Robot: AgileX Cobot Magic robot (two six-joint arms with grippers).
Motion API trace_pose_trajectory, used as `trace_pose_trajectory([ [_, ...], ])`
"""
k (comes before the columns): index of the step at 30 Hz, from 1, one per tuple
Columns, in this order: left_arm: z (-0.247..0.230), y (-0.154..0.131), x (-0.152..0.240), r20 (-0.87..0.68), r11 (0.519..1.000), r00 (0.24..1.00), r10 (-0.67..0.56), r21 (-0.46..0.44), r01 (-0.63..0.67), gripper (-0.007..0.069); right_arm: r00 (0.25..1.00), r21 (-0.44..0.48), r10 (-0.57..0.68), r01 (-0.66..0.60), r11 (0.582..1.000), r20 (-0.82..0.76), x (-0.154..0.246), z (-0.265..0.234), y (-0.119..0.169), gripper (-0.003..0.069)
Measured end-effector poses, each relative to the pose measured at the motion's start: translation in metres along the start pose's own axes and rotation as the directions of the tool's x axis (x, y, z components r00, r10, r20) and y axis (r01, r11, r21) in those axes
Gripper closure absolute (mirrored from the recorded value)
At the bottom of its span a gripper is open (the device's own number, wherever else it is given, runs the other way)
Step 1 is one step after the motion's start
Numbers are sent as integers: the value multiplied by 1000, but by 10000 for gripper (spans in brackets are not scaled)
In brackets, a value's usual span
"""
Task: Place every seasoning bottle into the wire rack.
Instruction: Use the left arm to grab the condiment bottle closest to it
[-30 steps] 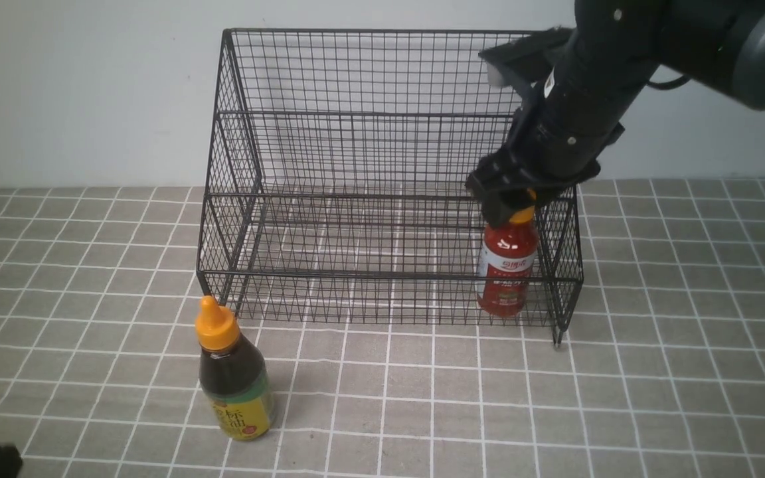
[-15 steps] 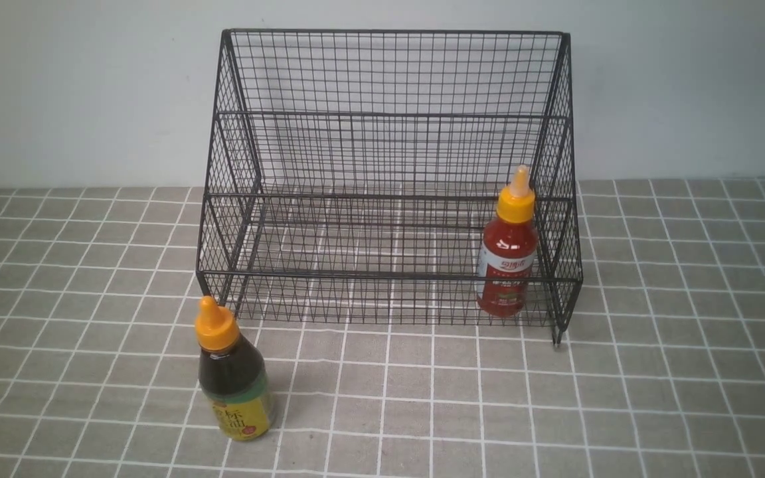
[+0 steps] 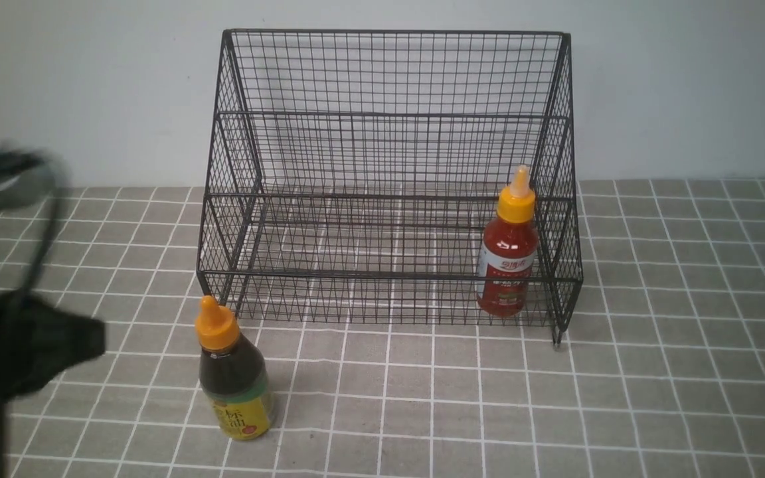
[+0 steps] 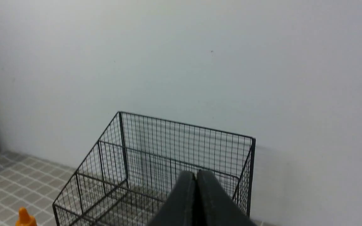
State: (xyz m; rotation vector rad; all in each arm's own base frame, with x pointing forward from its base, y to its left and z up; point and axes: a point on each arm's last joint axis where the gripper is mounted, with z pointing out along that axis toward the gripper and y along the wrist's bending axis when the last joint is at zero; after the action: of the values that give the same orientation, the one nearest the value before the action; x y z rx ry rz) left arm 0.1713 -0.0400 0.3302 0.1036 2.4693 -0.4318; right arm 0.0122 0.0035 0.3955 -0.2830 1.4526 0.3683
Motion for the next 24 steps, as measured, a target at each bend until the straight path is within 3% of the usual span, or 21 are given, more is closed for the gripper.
trace_pose_trajectory([
  [7, 30, -11, -58, -199, 988, 968, 152, -6, -157, 632, 993, 27, 15, -18, 999, 118, 29, -39, -5, 672],
  [13, 58, -43, -61, -323, 934, 882, 343, 15, -358, 626, 998, 72, 0, 5, 997, -61, 44, -32, -8, 672],
  [16, 66, -47, -59, -348, 915, 857, 379, 5, -403, 595, 995, 73, 4, 3, 997, -95, 46, -29, -8, 672],
  [19, 72, -48, -59, -358, 909, 852, 382, -23, -417, 489, 995, 72, 6, 1, 997, -102, 46, -28, -8, 672],
  [24, 75, -46, -64, -319, 910, 876, 362, -82, -406, 224, 994, 71, 8, -1, 997, -106, 46, -28, -8, 672],
])
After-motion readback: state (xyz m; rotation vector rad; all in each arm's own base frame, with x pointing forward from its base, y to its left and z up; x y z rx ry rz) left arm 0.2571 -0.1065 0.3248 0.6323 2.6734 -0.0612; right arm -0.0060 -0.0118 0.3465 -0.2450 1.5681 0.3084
